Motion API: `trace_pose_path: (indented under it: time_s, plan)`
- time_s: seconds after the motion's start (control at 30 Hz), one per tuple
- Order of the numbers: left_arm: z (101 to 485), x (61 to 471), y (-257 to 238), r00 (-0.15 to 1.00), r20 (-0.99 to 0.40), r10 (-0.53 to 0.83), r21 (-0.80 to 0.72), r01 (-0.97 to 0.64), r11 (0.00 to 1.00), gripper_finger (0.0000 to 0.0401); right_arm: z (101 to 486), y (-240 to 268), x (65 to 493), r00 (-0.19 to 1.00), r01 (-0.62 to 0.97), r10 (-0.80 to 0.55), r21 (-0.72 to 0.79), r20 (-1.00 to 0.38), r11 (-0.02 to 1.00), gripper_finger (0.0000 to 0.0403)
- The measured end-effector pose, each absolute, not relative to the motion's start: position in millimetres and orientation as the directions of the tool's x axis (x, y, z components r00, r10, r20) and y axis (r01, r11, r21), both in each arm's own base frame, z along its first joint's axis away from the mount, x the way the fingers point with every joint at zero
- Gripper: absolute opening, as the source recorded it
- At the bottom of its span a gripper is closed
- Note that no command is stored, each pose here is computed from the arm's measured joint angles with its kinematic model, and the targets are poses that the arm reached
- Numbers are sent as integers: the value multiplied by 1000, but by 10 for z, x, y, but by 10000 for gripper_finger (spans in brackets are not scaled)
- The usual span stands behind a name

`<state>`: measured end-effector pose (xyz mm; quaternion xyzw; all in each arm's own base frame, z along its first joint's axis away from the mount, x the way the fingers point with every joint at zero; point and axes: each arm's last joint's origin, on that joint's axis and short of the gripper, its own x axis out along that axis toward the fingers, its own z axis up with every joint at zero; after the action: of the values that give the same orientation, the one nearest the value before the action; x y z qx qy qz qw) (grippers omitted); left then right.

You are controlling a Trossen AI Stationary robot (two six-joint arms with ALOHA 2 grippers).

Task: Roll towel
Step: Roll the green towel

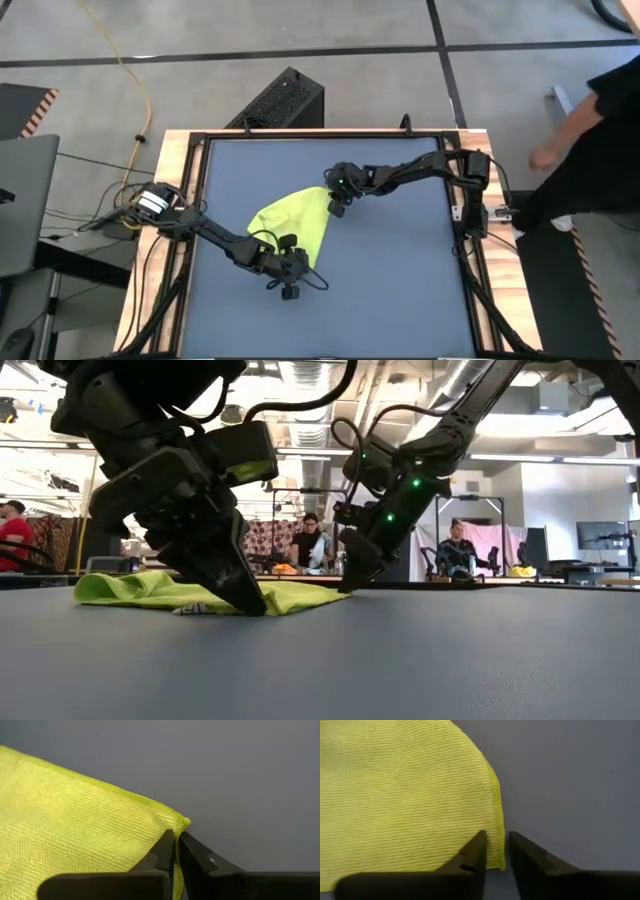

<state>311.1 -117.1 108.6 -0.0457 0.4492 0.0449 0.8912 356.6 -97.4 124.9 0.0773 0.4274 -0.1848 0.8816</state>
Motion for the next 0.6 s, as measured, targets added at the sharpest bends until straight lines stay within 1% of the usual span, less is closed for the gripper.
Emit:
trace_pose_path:
  time_s: [0.1,0.13,0.27,0.37,0.5,0.6]
  plan:
    - [1139,3092,-1167,594,-803,46,-29,-116,993,1,1259,-911,3569,566,387,-228,11,-792,922,25]
    - [1176,3068,-1156,592,-804,56,-11,-108,994,1,1279,-884,3558,565,380,-208,28,-799,925,17]
    - [1457,2948,-1088,606,-787,116,93,-70,993,0,1447,-780,3487,569,410,-164,105,-805,906,20]
    - [1751,2855,-998,667,-729,152,129,-83,988,0,1762,-735,3442,640,433,-168,172,-749,885,14]
    - [2053,2665,-855,740,-651,173,116,-128,985,0,2171,-684,3291,701,478,-185,262,-689,839,14]
    - [2395,2528,-762,820,-539,191,78,-177,981,0,2403,-618,3162,727,500,-188,323,-660,803,14]
